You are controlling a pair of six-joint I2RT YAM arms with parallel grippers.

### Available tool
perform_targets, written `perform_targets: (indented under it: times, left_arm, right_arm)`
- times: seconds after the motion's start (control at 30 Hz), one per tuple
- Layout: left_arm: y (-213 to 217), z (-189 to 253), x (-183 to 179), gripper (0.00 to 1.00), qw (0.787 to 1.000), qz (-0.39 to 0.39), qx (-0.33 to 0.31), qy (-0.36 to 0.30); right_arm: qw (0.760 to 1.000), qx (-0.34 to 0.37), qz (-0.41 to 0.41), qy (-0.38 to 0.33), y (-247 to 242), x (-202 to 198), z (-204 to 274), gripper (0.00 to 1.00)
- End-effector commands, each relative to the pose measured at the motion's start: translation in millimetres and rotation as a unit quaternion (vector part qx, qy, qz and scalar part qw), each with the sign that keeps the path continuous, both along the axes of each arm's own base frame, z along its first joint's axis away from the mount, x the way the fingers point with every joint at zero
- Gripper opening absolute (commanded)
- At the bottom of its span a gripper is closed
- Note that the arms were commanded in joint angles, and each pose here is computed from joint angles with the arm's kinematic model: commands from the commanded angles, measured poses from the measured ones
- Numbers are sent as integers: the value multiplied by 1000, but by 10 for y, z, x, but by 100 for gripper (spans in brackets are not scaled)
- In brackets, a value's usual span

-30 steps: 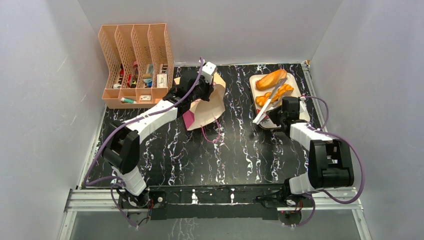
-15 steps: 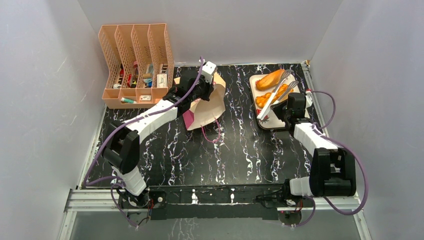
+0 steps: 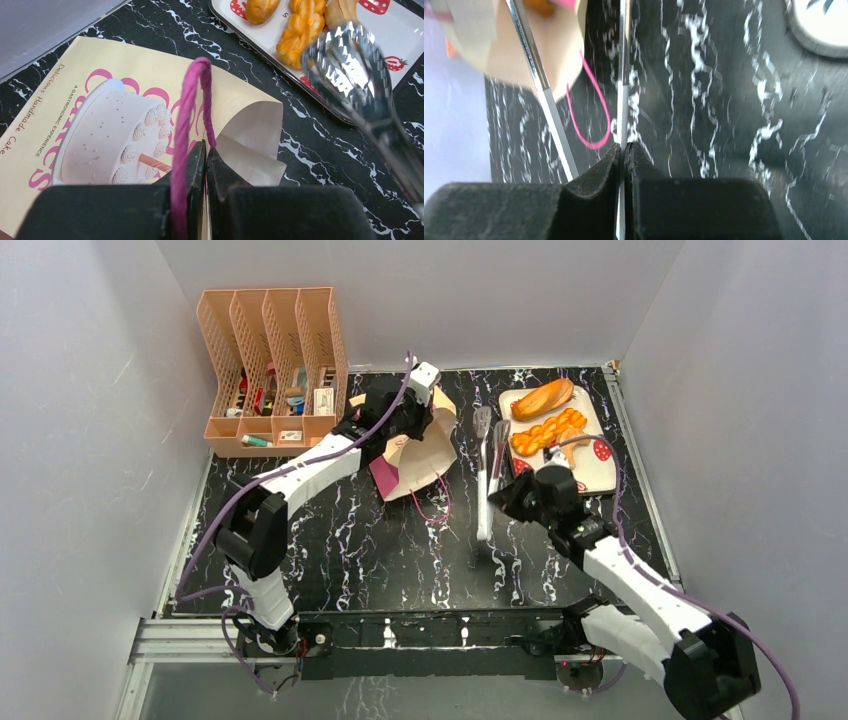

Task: Take the fake bread out of the paper bag
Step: Pick up the clamp from the container, then place the clamp at the center of the board.

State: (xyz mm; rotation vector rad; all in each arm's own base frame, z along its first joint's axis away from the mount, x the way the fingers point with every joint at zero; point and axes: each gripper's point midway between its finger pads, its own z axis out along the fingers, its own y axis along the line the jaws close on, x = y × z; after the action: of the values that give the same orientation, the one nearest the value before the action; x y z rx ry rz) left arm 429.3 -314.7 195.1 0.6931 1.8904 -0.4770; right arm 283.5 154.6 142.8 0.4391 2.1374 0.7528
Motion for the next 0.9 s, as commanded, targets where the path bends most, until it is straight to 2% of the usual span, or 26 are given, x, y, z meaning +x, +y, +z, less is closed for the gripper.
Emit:
perform_targets:
  times: [0.0,0.2,0.37,0.87]
  left_arm:
    - [-131,172,13,0,1000,-21,-11,-12]
    - [-268,116,11,0,1000,-29,0,-6]
    - [-353,93,-2,0,999,-36,9,-5]
    - [-370,-38,-136,0,998,-44,45,-10]
  right_arm:
    - [998,-8,62,16,207,-435,-131,0]
    - [993,-25,111,29,443,-781,-259,0]
    - [988,-59,137,32,667,-882,-317,0]
    - [982,-128,134,26,887,-635,-339,0]
